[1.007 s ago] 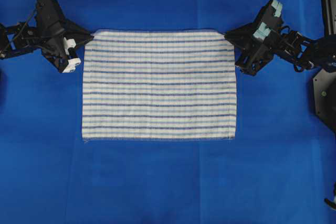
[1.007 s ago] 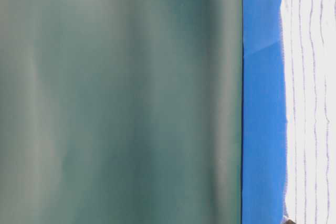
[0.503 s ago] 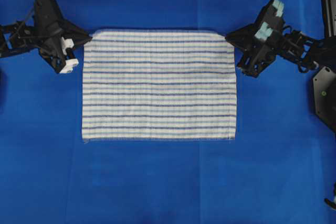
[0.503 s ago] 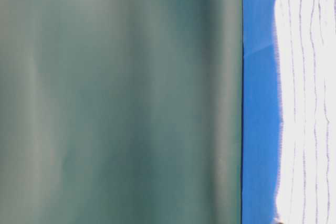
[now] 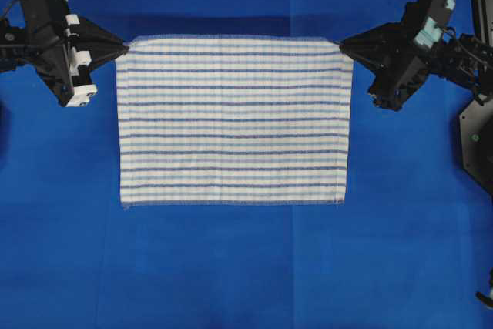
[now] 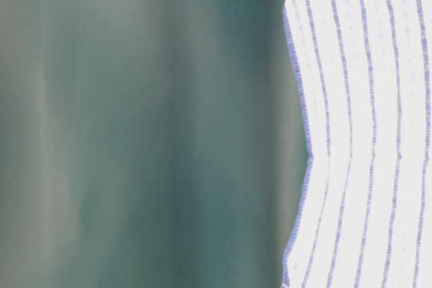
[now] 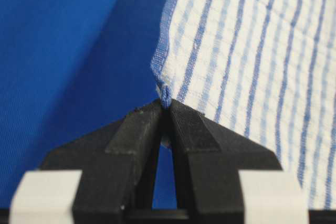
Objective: Fold the blue towel.
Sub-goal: 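Lift the top corners and fold them down toward the bottom edge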
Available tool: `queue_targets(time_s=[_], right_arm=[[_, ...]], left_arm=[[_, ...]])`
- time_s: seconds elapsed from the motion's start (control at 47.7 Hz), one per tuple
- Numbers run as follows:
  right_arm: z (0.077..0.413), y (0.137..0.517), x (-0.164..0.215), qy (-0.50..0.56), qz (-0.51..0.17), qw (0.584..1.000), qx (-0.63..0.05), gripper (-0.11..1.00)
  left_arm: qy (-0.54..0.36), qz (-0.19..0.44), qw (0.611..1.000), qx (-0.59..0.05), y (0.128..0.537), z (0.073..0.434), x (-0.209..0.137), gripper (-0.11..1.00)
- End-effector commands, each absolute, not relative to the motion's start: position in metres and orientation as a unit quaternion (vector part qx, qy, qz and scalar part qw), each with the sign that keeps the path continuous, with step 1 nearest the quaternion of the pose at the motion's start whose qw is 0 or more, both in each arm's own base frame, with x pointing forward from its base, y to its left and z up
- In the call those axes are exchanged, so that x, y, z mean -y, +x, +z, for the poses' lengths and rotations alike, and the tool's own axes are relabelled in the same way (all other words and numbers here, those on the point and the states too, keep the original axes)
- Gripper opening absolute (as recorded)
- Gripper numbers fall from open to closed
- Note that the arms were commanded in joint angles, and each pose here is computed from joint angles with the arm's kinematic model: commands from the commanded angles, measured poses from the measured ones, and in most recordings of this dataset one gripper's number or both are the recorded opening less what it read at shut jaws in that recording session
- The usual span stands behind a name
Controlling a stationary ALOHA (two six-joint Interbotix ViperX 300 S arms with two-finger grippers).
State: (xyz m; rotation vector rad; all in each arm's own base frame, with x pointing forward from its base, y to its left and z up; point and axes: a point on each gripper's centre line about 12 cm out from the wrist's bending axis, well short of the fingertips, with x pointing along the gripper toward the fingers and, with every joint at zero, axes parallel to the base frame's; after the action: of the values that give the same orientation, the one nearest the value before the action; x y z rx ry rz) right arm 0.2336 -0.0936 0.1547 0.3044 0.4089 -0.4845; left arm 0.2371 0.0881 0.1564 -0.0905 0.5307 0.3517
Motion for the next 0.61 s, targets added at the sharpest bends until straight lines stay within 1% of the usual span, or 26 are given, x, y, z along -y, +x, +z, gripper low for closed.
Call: queue_targets(time_s=[0.0, 0.147, 0.587], right_arm=[[0.16, 0.236, 0.092, 0.149, -0.233, 0.942, -0.192, -0.01], [0.162, 0.238, 0.086, 0.151, -0.221, 0.944, -0.192, -0.01], [0.183, 0.241, 0.027, 0.18, -0.118, 0.961, -0.173, -0.01]], left_arm=[[-0.04, 0.168, 0.952, -0.253, 0.24, 0.161, -0.086, 0.04], [-0.04, 0.15, 0.956, -0.25, 0.246, 0.163, -0.077, 0.04], [-0.036, 0.042, 0.973, -0.223, 0.252, 0.179, -0.017, 0.04]])
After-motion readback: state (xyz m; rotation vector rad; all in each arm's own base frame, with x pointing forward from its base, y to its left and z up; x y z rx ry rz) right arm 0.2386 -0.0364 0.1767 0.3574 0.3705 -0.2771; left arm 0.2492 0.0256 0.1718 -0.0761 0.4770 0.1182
